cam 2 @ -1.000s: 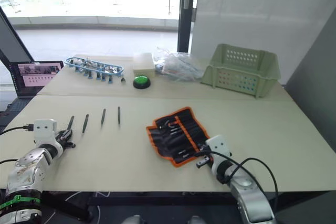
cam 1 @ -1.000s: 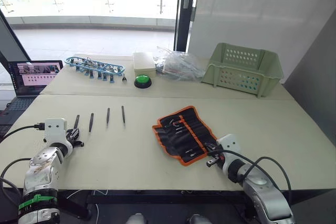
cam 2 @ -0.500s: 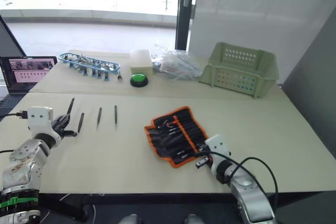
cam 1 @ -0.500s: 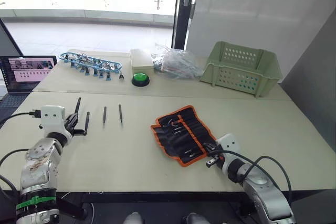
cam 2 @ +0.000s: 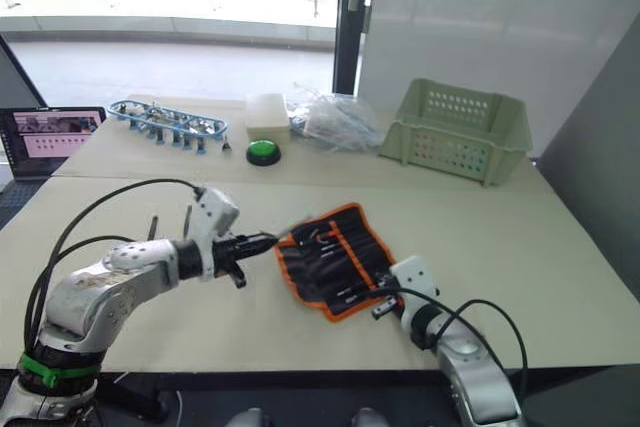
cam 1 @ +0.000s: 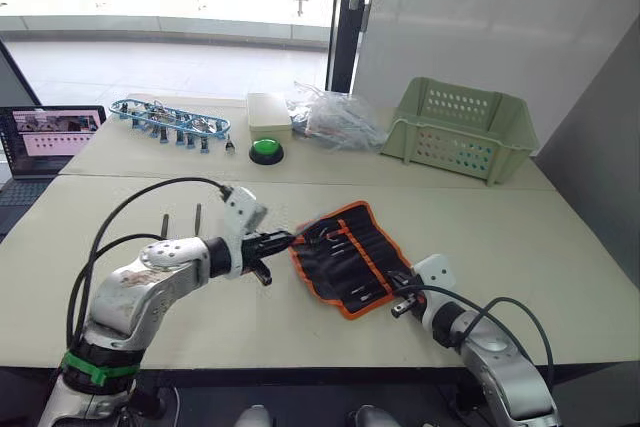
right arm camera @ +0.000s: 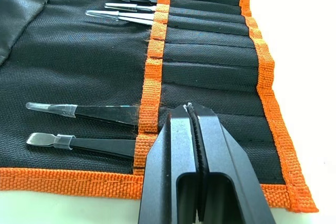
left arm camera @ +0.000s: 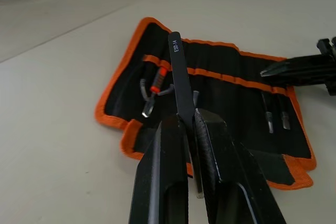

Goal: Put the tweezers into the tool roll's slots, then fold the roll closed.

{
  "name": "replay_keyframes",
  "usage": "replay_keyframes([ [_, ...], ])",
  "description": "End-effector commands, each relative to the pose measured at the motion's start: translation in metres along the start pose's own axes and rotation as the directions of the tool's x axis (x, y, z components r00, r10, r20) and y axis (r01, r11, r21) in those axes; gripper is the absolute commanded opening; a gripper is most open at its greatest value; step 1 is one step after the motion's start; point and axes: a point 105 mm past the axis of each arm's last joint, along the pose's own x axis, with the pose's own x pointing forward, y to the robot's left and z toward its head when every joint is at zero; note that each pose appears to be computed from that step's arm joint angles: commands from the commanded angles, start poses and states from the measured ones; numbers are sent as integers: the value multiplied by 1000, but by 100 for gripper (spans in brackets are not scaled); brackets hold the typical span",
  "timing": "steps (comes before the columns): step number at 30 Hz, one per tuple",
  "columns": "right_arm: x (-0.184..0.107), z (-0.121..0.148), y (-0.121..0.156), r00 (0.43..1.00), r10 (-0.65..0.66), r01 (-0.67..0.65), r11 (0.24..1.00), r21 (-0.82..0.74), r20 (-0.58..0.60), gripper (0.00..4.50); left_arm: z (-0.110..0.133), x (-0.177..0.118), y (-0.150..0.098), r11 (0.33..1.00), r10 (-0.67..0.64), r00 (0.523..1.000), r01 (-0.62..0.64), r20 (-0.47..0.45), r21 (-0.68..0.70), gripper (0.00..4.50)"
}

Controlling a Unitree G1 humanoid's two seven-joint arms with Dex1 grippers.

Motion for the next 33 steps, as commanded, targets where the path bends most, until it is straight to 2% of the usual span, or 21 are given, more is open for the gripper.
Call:
replay_keyframes([
  [1, -10, -61, 16, 972, 54, -37, 996, 77, -229, 0, -2, 11, -9, 997, -55, 996, 58, -65, 53, 6],
  [8, -11, -67, 19, 962, 56, -33, 995, 90, -268, 0, 2, 22, -10, 987, -93, 982, 113, -163, 115, 6],
  [16, -9, -66, 23, 964, 62, -37, 995, 98, -260, 0, -11, 35, -11, 978, -112, 962, 151, -249, 143, 6],
  [23, -9, -64, 26, 966, 59, -33, 994, 104, -251, 0, -5, 47, -6, 975, -78, 957, 132, -279, 179, 6],
  [33, -9, -63, 29, 968, 49, -23, 994, 111, -244, 0, 0, 56, -9, 963, -98, 934, 176, -343, 204, 6],
])
